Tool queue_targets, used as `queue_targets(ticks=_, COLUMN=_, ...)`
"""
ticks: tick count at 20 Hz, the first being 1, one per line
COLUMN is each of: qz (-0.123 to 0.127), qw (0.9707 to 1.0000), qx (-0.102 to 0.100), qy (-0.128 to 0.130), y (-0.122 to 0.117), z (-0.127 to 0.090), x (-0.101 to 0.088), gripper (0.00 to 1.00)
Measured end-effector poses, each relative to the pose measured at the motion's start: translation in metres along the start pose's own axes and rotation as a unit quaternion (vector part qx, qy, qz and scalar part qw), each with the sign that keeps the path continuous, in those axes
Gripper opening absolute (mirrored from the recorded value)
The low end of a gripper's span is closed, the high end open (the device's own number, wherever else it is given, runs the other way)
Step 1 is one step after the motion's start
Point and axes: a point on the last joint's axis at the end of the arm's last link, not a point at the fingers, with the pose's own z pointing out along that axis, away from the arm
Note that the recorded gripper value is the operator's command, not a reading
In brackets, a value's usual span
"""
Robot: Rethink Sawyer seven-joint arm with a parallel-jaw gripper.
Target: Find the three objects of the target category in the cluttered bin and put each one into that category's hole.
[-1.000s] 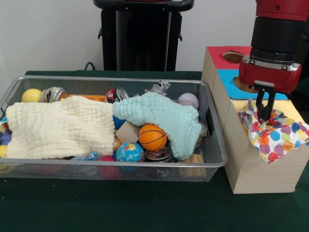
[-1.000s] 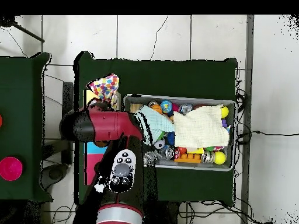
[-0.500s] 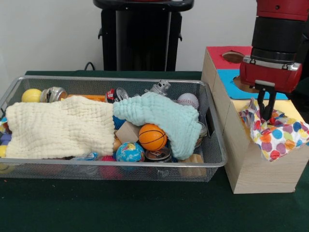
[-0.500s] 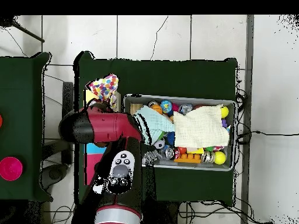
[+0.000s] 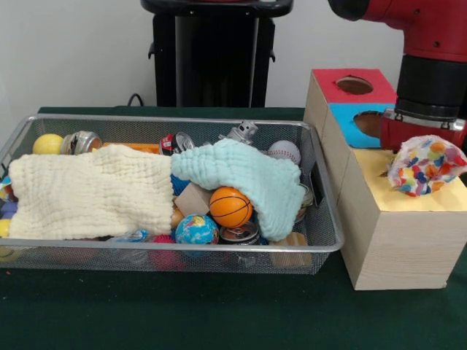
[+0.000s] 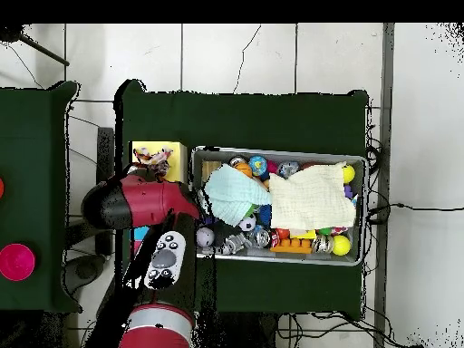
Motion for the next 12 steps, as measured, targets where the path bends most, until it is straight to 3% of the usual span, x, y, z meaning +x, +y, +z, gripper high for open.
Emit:
queue_targets(ticks=1, qz=-0.005, qw=0.9999, qx=-0.003, qy=-0.016, y=0.007, z=0.003, x=0.000, gripper=0.00)
queue_targets(ticks=4, qz=-0.008, qw=0.9996, qx=0.002, qy=-0.026, y=0.010, z=0.006, x=0.003, gripper=0.00)
queue_targets(ticks=12, qz=-0.006, qw=0.9991, qx=0.016, qy=-0.039, y=0.012, z=0.015, x=0.004, gripper=0.00)
